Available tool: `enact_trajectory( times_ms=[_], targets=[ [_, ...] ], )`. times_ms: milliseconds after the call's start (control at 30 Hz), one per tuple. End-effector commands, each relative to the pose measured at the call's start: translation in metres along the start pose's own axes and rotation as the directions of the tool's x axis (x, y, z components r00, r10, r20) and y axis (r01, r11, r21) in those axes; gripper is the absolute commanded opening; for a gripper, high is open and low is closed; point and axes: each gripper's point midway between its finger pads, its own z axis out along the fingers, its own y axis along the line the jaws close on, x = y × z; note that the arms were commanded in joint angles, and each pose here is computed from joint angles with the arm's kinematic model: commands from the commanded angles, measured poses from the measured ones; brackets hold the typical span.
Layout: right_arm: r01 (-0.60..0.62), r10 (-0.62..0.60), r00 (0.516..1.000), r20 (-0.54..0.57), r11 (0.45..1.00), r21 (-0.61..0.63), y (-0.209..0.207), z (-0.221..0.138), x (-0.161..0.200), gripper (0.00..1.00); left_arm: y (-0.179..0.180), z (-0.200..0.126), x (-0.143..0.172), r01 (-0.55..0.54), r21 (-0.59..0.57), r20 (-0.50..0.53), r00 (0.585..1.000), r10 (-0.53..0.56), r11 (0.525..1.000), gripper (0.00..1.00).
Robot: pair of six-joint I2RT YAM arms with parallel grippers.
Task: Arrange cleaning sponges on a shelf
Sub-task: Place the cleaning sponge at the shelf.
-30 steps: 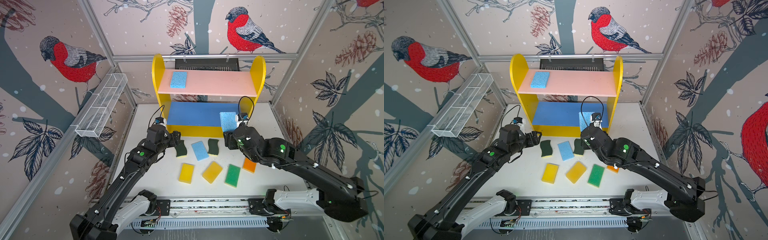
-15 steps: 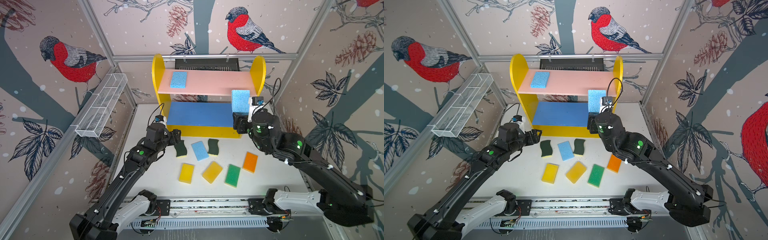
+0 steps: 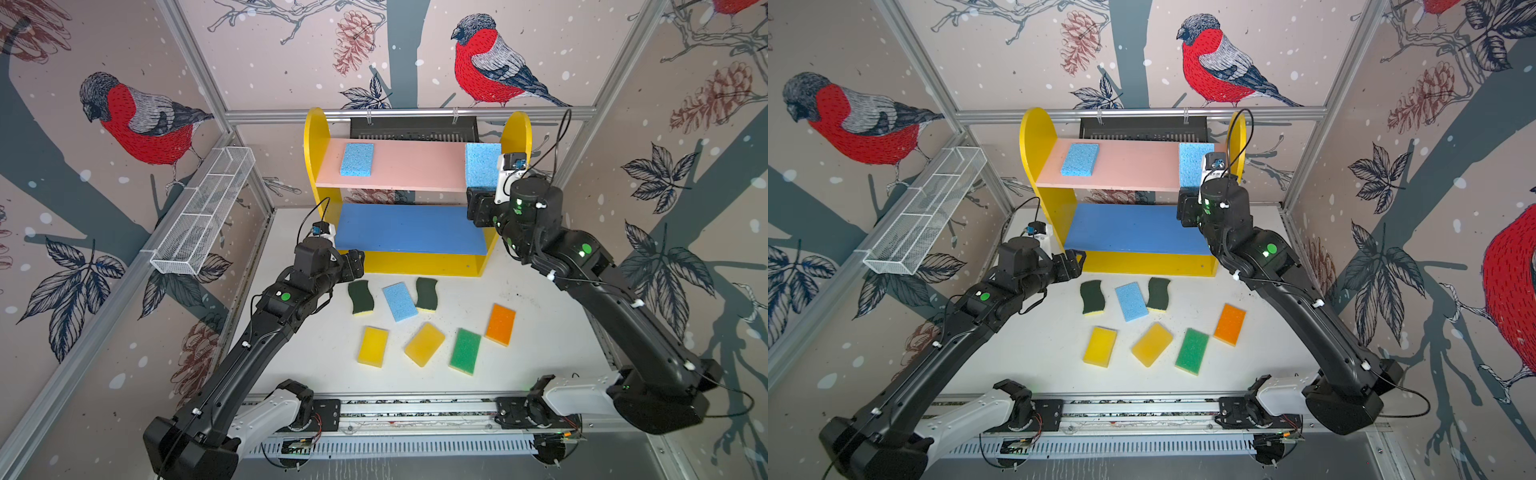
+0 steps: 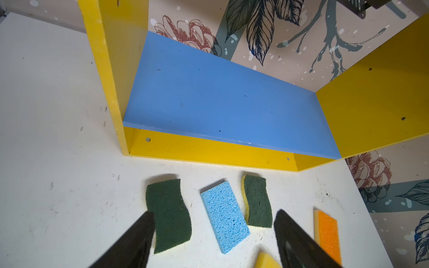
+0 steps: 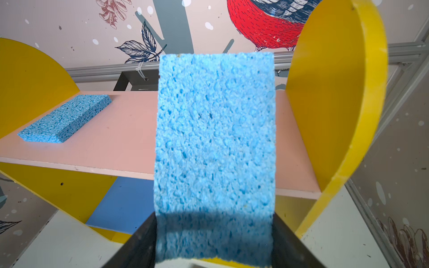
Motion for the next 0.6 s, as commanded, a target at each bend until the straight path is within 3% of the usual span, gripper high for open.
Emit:
enact_trajectory(
  times_ms=[0, 567],
  targets=[
    [-0.001, 0.002, 1.000, 0.023, 0.999, -0.035, 0.001, 0.010, -0.014, 0.71, -0.011, -0.002, -0.013, -0.021, 0.042, 0.038, 0.999, 0.019, 0.999, 0.82],
    [0.006, -0.006, 1.000, -0.016, 1.000, 0.014, -0.020, 0.069, -0.010, 0.71, -0.013, 0.005, -0.027, -0.060, 0.015, 0.052, 0.997, 0.059, 0.998, 0.82]
  ],
)
